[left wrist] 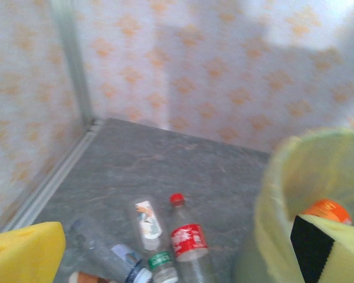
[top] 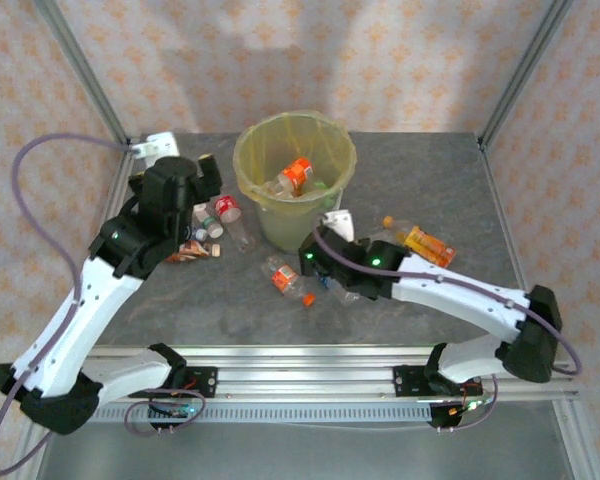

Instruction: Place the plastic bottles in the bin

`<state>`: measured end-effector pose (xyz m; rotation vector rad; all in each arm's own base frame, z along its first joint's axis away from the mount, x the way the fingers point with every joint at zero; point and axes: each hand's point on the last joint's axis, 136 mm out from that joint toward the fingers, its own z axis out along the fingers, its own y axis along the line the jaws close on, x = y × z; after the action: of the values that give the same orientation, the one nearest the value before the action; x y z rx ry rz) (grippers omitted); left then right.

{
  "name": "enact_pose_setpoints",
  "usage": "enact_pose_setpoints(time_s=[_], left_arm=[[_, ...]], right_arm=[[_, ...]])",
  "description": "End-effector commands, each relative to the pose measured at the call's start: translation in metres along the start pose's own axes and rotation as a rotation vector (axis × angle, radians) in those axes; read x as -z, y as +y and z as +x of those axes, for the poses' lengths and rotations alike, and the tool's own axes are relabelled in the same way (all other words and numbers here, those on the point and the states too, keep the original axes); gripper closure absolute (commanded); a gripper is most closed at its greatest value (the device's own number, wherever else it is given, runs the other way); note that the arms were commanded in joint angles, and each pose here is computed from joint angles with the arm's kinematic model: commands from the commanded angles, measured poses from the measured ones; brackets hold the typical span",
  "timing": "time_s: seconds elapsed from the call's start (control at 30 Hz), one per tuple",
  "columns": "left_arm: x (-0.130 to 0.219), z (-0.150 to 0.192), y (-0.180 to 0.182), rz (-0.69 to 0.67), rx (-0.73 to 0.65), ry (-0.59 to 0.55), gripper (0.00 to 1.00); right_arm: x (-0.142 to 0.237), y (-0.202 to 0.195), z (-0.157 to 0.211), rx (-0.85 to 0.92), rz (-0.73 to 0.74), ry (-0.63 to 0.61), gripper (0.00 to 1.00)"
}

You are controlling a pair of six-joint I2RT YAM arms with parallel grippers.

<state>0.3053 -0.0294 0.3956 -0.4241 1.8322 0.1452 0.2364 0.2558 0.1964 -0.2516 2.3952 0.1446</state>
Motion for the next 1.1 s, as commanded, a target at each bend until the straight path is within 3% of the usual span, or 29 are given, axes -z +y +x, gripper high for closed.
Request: enact_pose_setpoints(time_s=[0.0, 0.17, 0.33, 0.73, 1.07], left_arm=[[0.017, -0.009, 0.057, -0.212, 0.221, -0.144, 0.0], [0.038, 0.002, 0.101, -0.298, 0.362, -0.241, 0.0], [0.047, 0.006, 0.119, -0.336, 0.411, -0.281, 0.0], [0.045, 0.006, 0.122, -0.406, 0.364, -0.281, 0.0], [0.045, 0.007, 0.125, -0.421, 0.36, -0.283, 0.0]], right_arm=[[-0.006, 0.03, 0.005, 0.077, -0.034, 0.021, 0.01], [-0.031, 0.056, 0.025, 0.183, -0.017, 0.111, 0.06], [-0.051, 0.068, 0.034, 0.258, 0.009, 0.165, 0.06], [-0.09, 0.095, 0.048, 0.384, 0.019, 0.236, 0.11], [-0.119, 0.094, 0.058, 0.458, 0.094, 0.279, 0.16]])
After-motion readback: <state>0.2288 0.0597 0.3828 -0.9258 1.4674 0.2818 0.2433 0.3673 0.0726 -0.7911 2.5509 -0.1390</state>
